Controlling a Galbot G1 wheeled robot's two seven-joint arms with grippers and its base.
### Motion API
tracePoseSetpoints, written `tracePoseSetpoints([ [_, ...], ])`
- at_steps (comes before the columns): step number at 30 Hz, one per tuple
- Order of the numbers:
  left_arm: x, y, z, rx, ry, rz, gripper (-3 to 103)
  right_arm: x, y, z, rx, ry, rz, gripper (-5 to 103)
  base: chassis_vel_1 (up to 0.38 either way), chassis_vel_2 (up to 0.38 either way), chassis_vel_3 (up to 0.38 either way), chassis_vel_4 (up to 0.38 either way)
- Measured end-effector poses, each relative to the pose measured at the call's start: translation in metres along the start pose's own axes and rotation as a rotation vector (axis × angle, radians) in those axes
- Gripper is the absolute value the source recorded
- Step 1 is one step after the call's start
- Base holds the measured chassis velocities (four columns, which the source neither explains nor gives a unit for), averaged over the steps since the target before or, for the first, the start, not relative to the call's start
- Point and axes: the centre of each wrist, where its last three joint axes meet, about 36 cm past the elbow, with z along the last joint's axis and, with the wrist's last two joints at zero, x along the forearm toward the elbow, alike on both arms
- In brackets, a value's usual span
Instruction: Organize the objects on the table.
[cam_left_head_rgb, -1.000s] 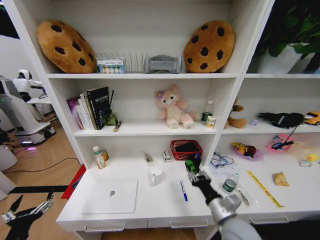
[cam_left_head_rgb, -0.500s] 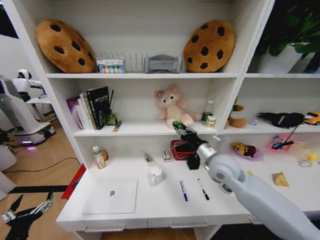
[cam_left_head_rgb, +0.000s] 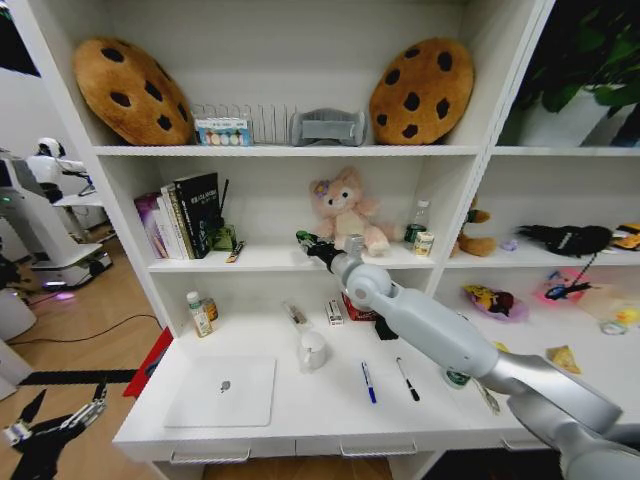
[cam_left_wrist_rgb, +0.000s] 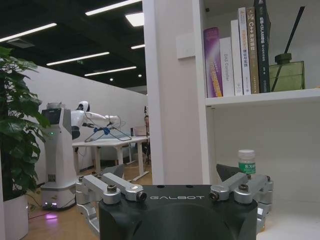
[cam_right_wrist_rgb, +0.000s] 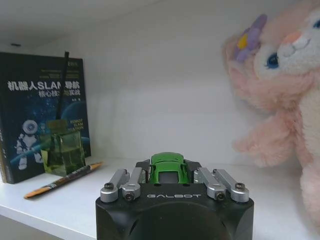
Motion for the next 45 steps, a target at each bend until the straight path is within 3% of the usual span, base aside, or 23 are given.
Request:
tracePoseSetpoints([
  [21,0.000,0.000,0.000,0.000,0.000,0.000,100,-0.038,-0.005,0.023,-0.002,0.113,0.049,34,0.000,0.000,0.000,0.000],
  [31,0.000,0.000,0.000,0.000,0.000,0.000,100,-0.016,-0.010,0.003,0.026,0.041,0.049,77,0.000,0.000,0.000,0.000],
  [35,0.000,0.000,0.000,0.000,0.000,0.000,100,0.007,-0.003,-0.017,0.048,-0.017,0.022,83,0.000,0.000,0.000,0.000],
  [36,0.000,0.000,0.000,0.000,0.000,0.000,100,0.025,0.004,-0.028,0.055,-0.046,0.004,93,0.000,0.000,0.000,0.000],
  [41,0.000,0.000,0.000,0.000,0.000,0.000,100,0.087,0.014,-0.050,0.044,-0.111,-0.032,100,0.000,0.000,0.000,0.000],
  [45,0.000,0.000,0.000,0.000,0.000,0.000,100,0.157,0.003,-0.041,0.058,-0.151,-0.009,100,0.000,0.000,0.000,0.000],
])
